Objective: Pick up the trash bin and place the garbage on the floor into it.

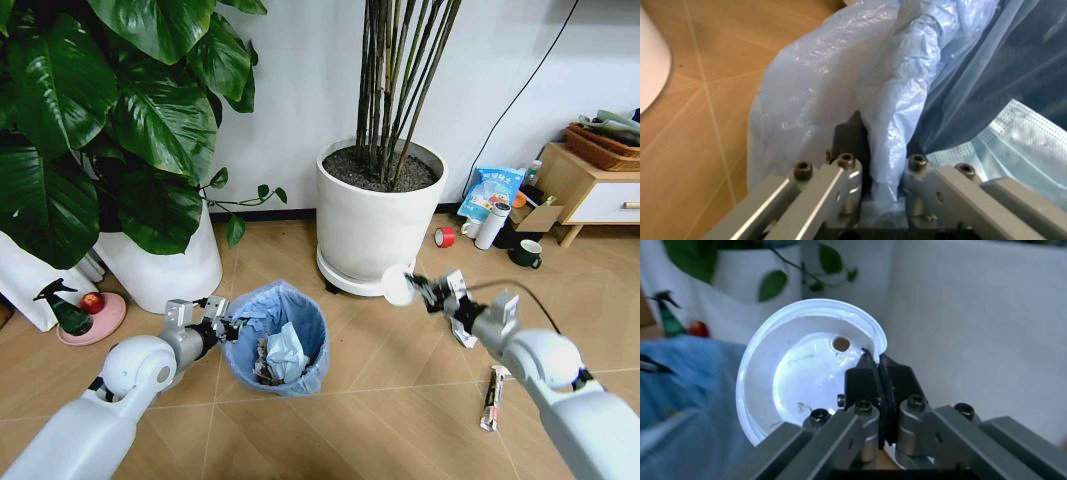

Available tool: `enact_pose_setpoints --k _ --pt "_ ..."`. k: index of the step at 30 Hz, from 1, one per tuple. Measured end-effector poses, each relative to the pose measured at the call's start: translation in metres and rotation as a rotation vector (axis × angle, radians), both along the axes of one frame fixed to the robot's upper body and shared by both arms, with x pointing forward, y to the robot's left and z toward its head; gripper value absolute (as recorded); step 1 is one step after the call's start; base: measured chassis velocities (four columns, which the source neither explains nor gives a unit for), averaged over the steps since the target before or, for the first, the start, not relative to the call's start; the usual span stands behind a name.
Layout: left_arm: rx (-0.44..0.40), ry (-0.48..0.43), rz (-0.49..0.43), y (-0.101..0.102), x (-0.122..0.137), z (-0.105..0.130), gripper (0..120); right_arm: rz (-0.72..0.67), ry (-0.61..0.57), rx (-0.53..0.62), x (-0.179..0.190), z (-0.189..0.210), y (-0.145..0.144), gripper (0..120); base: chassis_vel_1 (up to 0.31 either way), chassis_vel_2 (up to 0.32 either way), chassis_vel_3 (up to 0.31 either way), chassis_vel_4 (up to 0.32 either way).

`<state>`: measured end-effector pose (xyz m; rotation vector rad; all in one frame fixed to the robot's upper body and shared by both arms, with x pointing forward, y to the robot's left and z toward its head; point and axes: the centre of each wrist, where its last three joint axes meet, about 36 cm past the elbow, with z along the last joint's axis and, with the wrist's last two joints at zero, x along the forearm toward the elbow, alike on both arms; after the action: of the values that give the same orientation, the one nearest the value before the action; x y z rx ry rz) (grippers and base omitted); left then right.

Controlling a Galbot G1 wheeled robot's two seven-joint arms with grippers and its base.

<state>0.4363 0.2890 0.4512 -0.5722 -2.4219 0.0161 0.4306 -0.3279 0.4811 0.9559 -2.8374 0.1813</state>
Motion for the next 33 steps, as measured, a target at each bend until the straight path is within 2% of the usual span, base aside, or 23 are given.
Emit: enact_pose_setpoints --k 3,9,14,21,24,25,26,30,31,33 --pt "-0.022 -0.002 -0.03 -0.015 0.011 0.001 2 0.06 -0.009 0.026 0.004 0.015 0.023 0 0.0 0.0 0.0 0.0" --pt "-0.05 -0.004 -0.062 -0.036 0.026 0.007 2 0.129 -0.003 0.04 0.012 0.015 0.055 0 0.0 0.0 0.0 0.0" --pt "-0.044 -0.001 -0.08 -0.044 0.035 0.009 2 0.18 0.011 0.033 0.014 0.011 0.076 0 0.0 0.0 0.0 0.0" --pt "-0.034 0.003 -0.083 -0.043 0.039 0.01 2 0.228 0.037 -0.002 0.014 0.001 0.091 0 0.0 0.0 0.0 0.0" --pt "-0.033 0.003 -0.084 -0.044 0.04 0.01 2 0.251 0.05 -0.006 0.012 -0.004 0.099 10 0.0 0.0 0.0 0.0" --pt "-0.033 0.002 -0.085 -0.044 0.041 0.01 2 0.257 0.053 -0.013 0.012 -0.006 0.101 16 0.0 0.0 0.0 0.0" --pt "-0.033 0.002 -0.085 -0.044 0.041 0.01 2 0.257 0.053 -0.013 0.012 -0.006 0.101 16 0.0 0.0 0.0 0.0" --pt "-0.036 -0.001 -0.086 -0.045 0.042 0.012 2 0.266 0.058 -0.024 0.013 -0.009 0.104 34 0.0 0.0 0.0 0.0" --pt "-0.036 -0.001 -0.086 -0.045 0.042 0.012 2 0.266 0.058 -0.024 0.013 -0.009 0.104 34 0.0 0.0 0.0 0.0" --pt "-0.036 -0.003 -0.086 -0.045 0.041 0.012 2 0.267 0.061 -0.025 0.013 -0.01 0.105 44 0.0 0.0 0.0 0.0"
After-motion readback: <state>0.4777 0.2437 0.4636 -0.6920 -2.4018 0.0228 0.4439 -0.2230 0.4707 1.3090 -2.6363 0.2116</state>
